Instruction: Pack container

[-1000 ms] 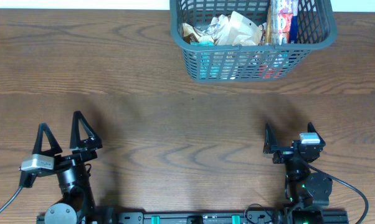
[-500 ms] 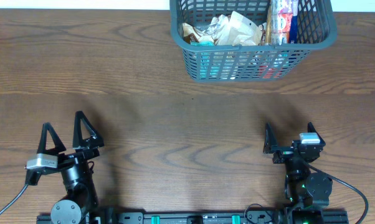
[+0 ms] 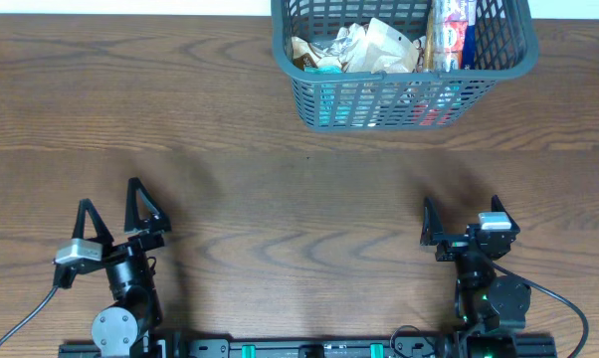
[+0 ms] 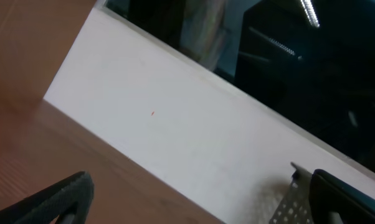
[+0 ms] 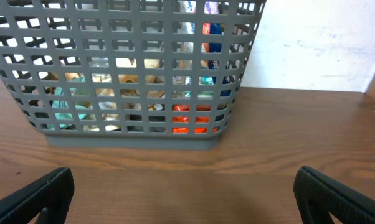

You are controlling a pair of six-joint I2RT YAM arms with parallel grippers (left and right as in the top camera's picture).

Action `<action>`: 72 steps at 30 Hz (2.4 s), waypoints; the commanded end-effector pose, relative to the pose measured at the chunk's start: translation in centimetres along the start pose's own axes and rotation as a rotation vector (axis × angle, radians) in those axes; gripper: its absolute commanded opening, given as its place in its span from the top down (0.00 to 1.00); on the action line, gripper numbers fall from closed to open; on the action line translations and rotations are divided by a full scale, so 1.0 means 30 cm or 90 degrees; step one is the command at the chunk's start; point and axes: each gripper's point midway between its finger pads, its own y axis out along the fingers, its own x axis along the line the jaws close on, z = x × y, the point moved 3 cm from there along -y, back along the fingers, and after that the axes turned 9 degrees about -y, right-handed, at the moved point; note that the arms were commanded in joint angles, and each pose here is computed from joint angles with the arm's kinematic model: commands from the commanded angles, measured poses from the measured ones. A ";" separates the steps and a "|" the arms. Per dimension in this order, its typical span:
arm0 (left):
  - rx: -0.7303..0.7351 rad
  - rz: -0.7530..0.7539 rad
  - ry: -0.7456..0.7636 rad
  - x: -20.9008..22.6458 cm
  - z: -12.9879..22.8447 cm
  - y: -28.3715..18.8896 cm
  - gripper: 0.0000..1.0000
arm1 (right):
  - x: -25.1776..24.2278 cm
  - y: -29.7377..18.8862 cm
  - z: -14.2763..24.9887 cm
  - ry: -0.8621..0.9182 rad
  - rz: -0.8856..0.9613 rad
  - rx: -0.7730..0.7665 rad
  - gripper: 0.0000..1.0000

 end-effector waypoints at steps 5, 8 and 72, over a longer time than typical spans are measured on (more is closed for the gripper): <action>0.016 -0.031 0.008 0.034 0.022 -0.003 0.01 | 0.001 -0.001 0.003 0.004 0.002 0.001 0.01; 0.053 -0.051 0.019 0.059 0.062 -0.007 0.01 | 0.001 -0.001 0.003 0.004 0.002 0.001 0.01; 0.322 -0.062 0.253 0.168 0.301 -0.083 0.01 | 0.001 -0.001 0.003 0.004 0.002 0.001 0.01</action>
